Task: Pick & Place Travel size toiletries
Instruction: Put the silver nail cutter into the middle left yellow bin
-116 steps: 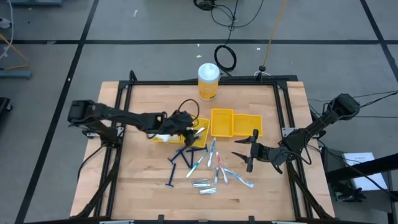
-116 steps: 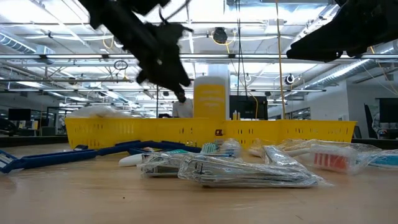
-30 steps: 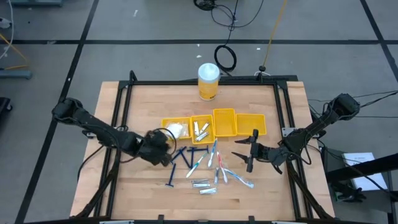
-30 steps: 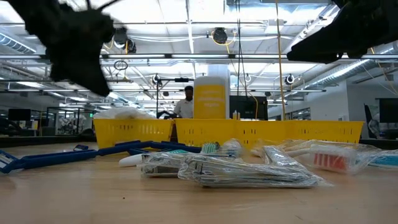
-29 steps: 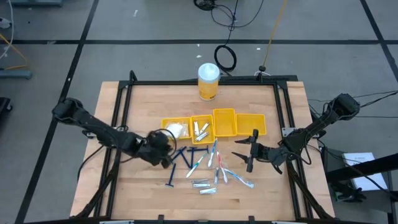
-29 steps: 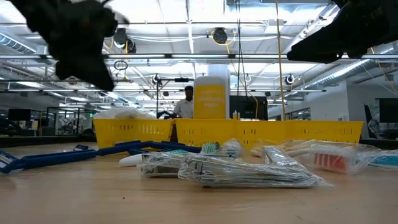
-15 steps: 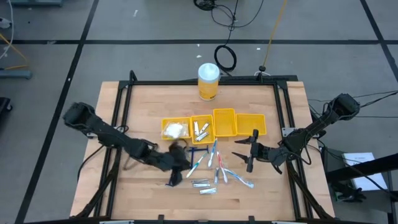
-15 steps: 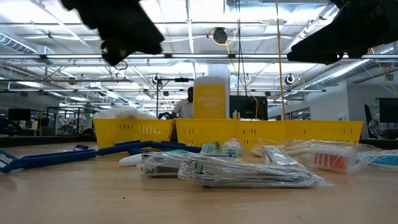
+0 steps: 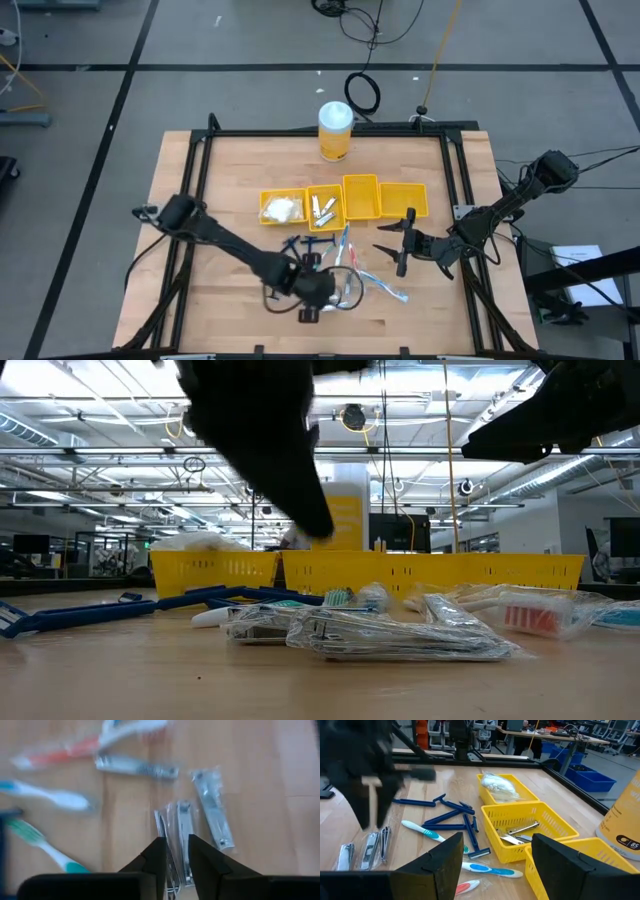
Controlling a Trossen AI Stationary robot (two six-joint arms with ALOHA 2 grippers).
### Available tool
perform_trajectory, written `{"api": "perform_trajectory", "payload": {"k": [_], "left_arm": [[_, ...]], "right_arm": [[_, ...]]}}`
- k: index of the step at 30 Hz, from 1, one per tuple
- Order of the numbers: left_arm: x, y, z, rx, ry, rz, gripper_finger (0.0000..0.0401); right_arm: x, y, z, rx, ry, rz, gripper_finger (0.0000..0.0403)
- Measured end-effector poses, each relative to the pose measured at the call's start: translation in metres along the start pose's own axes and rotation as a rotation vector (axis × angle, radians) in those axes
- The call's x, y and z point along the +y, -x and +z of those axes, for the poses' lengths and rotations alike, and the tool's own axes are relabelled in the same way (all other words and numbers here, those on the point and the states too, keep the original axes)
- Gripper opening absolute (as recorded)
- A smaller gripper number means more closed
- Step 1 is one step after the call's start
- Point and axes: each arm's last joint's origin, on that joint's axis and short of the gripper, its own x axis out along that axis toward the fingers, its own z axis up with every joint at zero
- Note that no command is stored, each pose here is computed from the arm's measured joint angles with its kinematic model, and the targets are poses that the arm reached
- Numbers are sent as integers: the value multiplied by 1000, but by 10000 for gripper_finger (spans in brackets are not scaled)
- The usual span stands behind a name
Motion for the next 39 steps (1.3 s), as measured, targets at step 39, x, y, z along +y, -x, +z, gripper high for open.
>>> {"api": "perform_trajectory", "payload": {"k": [39], "left_arm": [[24,-28,-28,134,114,106,180]], "right_arm": [[0,0,0,0,0,0,221]]}}
